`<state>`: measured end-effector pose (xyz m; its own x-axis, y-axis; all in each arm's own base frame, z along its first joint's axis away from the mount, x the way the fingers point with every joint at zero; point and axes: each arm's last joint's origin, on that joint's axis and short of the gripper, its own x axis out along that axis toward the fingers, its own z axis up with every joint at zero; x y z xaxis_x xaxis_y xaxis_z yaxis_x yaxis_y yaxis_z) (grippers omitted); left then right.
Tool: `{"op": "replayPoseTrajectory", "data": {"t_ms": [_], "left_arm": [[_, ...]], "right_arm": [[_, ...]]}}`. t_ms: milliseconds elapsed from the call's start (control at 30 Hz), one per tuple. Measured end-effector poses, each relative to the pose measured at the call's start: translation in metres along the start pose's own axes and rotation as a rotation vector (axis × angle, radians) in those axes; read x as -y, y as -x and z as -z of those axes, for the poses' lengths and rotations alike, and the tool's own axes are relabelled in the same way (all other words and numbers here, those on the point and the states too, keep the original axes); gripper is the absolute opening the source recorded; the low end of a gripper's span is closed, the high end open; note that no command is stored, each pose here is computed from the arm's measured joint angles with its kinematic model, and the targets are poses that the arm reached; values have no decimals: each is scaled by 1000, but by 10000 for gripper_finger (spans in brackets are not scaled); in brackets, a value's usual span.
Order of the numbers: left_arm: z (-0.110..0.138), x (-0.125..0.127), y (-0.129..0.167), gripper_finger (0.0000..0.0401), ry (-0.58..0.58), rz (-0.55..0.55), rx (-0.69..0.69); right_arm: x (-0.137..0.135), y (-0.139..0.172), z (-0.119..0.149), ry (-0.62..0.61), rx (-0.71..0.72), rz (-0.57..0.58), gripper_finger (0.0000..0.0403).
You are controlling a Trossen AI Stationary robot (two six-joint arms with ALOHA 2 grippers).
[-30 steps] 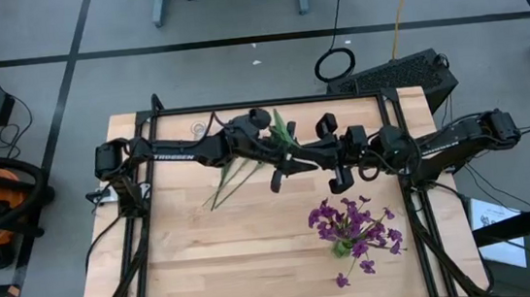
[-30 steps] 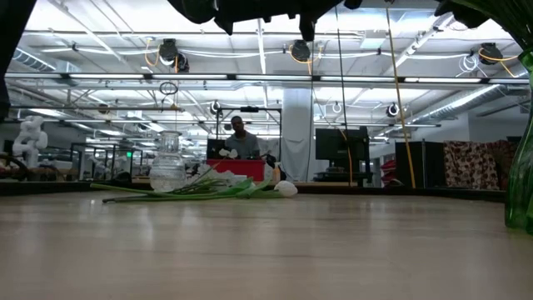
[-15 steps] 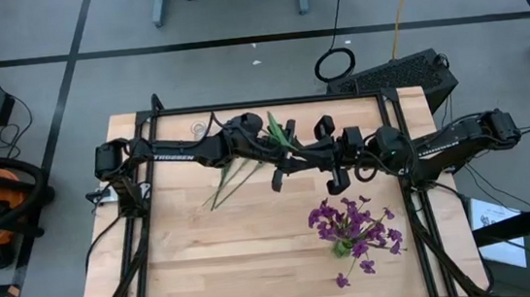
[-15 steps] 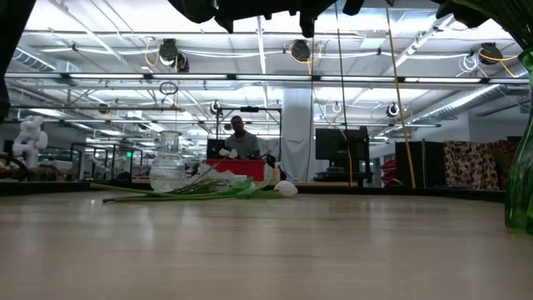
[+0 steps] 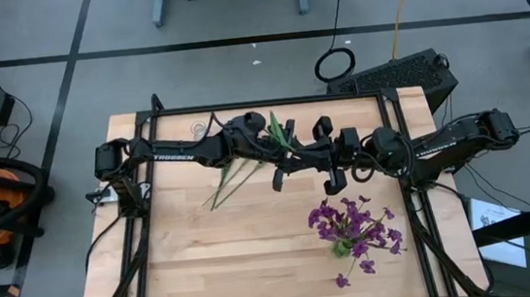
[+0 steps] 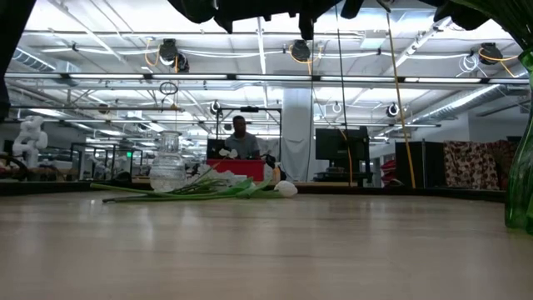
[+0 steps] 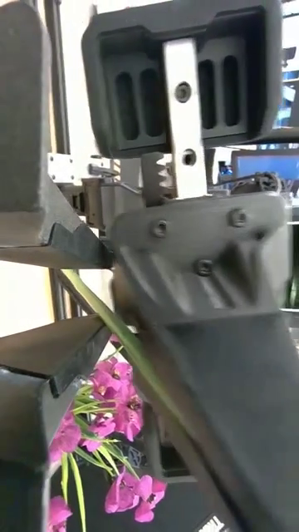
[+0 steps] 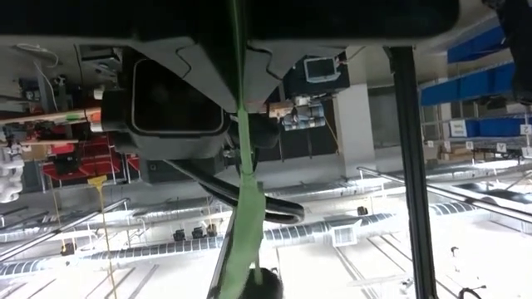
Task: Sort flowers into vase by color
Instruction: Put the black tulip into the green vase
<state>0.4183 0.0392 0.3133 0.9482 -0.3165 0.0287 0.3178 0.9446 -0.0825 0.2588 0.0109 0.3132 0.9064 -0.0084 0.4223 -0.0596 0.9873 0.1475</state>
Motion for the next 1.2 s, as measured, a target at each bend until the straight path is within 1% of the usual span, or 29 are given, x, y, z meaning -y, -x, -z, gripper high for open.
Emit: {"op": "replayPoseTrajectory", "data": {"t_ms": [167,500,567,633,767,833,1033,1100,1200], "left_arm": [[2,0,0,107,10,-3,-15],[0,0,0,106,1,-12,3],[-1,0,0,97,-4,-11,13],[-1,0,0,80,-4,-16,15],[-1,-2,1,29,-3,-21,12],[-1,-2,1,10,-3,2,9],[-1,-1,1,8,8,27,2],[0,-1,1,4,19,30,-1],[0,-1,1,4,25,31,-2]], "right_arm": [[0,0,-2,7,13,-1,4],[0,0,-1,23,3,-1,4],[0,0,-1,24,2,-1,4],[0,0,-1,24,2,-2,4],[-1,0,-1,24,1,-1,4],[-1,0,-1,26,2,3,4],[-2,0,0,25,-6,-4,5],[-3,0,0,18,-8,-3,13],[-5,1,1,2,-9,-3,35]]}}
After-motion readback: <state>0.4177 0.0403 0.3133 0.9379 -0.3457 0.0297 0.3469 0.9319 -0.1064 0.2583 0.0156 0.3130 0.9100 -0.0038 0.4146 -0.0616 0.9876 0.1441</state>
